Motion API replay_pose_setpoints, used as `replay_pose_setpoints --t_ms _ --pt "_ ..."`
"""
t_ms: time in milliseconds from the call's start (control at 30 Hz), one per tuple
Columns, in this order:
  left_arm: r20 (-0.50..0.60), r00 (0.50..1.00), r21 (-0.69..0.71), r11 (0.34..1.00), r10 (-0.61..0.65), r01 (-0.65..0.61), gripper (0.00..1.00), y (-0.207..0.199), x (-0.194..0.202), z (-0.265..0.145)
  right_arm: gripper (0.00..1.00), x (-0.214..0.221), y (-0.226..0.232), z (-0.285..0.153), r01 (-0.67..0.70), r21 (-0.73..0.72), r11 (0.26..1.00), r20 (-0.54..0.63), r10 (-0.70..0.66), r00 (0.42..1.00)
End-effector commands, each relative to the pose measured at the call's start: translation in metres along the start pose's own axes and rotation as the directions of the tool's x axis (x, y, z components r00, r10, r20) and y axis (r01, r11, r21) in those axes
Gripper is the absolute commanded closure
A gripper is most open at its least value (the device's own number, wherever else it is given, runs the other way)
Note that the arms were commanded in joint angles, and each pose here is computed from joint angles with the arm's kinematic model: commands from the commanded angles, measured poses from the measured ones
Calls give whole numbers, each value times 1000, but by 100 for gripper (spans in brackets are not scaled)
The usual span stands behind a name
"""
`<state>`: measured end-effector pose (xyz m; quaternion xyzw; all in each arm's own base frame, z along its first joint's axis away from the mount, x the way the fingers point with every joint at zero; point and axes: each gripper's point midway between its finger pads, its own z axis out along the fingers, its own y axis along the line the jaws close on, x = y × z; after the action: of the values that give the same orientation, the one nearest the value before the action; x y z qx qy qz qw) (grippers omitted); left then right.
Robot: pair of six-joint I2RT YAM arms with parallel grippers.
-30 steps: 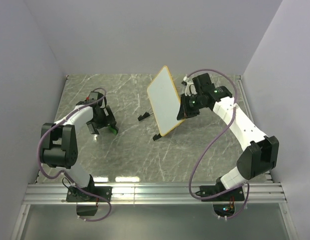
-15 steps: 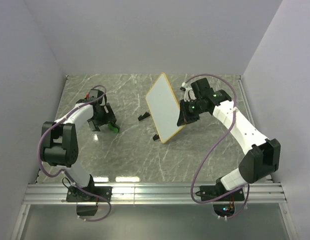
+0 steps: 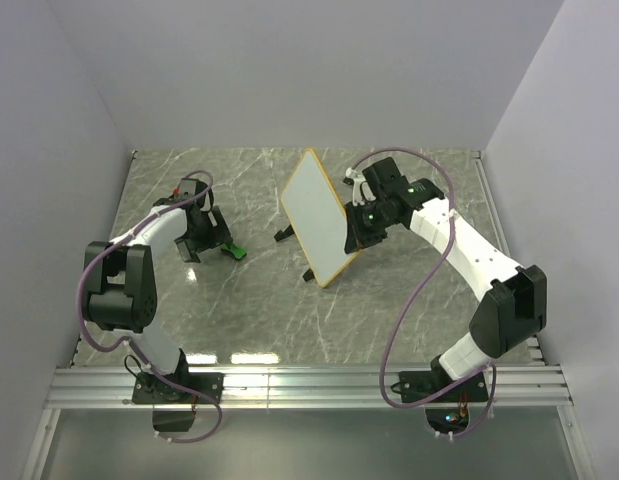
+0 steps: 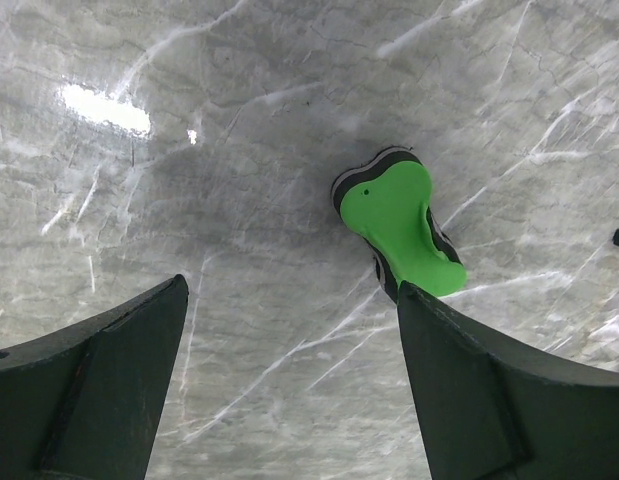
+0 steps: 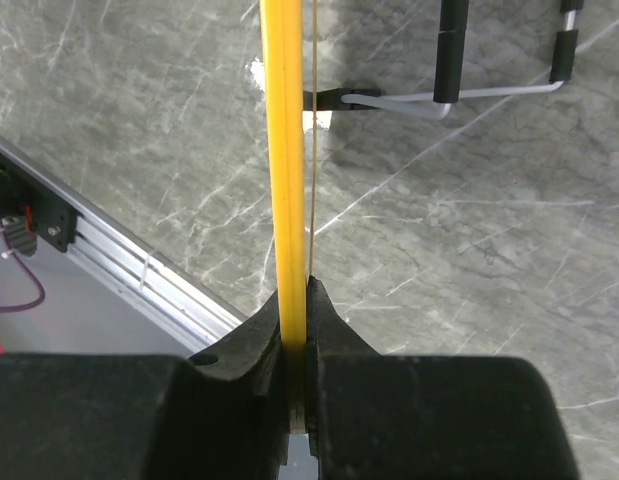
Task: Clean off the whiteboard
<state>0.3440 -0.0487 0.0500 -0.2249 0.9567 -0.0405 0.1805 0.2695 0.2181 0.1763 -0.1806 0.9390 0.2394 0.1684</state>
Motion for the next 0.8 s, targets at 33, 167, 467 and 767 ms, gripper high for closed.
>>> replay_pose_setpoints --t_ms 33,167,467,767 --pt "30 999 23 999 29 -29 11 -7 -13 -3 100 -14 6 -4 70 13 997 35 -71 997" --pt "28 999 28 999 37 -37 11 -8 -13 -3 100 -16 6 -9 101 25 995 54 -102 993" --pt "7 999 34 999 35 -35 12 -8 -12 3 100 4 20 -2 237 103 966 10 -240 971" --pt "-8 1000 37 999 23 -22 13 -7 -12 7 100 3 32 6 214 49 976 -16 -213 977"
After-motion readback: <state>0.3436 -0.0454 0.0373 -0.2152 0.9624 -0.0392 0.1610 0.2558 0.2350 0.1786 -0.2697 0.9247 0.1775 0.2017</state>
